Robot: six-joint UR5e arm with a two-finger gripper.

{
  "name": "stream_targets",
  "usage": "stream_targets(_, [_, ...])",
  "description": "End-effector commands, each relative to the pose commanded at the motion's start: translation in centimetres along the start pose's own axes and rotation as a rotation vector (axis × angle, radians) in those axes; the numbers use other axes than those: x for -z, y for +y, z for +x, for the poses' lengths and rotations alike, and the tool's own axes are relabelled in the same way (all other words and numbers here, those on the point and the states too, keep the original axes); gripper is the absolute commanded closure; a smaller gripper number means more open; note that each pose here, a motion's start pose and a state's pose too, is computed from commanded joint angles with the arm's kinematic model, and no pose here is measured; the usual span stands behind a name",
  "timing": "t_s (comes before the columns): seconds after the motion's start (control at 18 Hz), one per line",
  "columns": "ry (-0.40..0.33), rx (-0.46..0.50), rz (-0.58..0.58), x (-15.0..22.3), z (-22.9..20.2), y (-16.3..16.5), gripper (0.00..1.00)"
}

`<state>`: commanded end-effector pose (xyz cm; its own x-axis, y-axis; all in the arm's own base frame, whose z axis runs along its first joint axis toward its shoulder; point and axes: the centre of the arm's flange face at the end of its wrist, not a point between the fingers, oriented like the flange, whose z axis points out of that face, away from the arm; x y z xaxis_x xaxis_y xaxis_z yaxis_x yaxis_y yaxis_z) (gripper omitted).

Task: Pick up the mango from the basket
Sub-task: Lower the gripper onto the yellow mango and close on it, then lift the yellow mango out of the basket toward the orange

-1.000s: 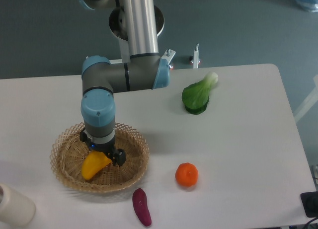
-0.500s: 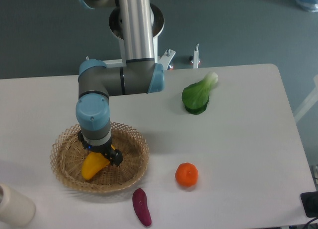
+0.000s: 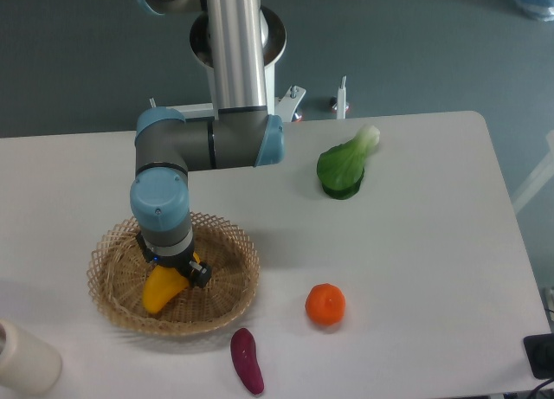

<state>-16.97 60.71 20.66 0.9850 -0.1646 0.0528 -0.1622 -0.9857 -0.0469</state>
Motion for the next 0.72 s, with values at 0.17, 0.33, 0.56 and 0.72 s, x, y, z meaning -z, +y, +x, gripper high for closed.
stream_targets(0.17, [-0.009,-0.003,0.014,1.2,0.1,-0.1,0.56])
stream_targets(0.33, [-0.011,-0.007,0.024,2.3,0.3,0.0,0.56])
stream_targets(0.56, [-0.032,-0.007,0.048,4.1,-0.1,0.2,0.56])
stream_targets(0.72, [-0.057,0.006,0.072,6.1,-1.2,0.7,0.56])
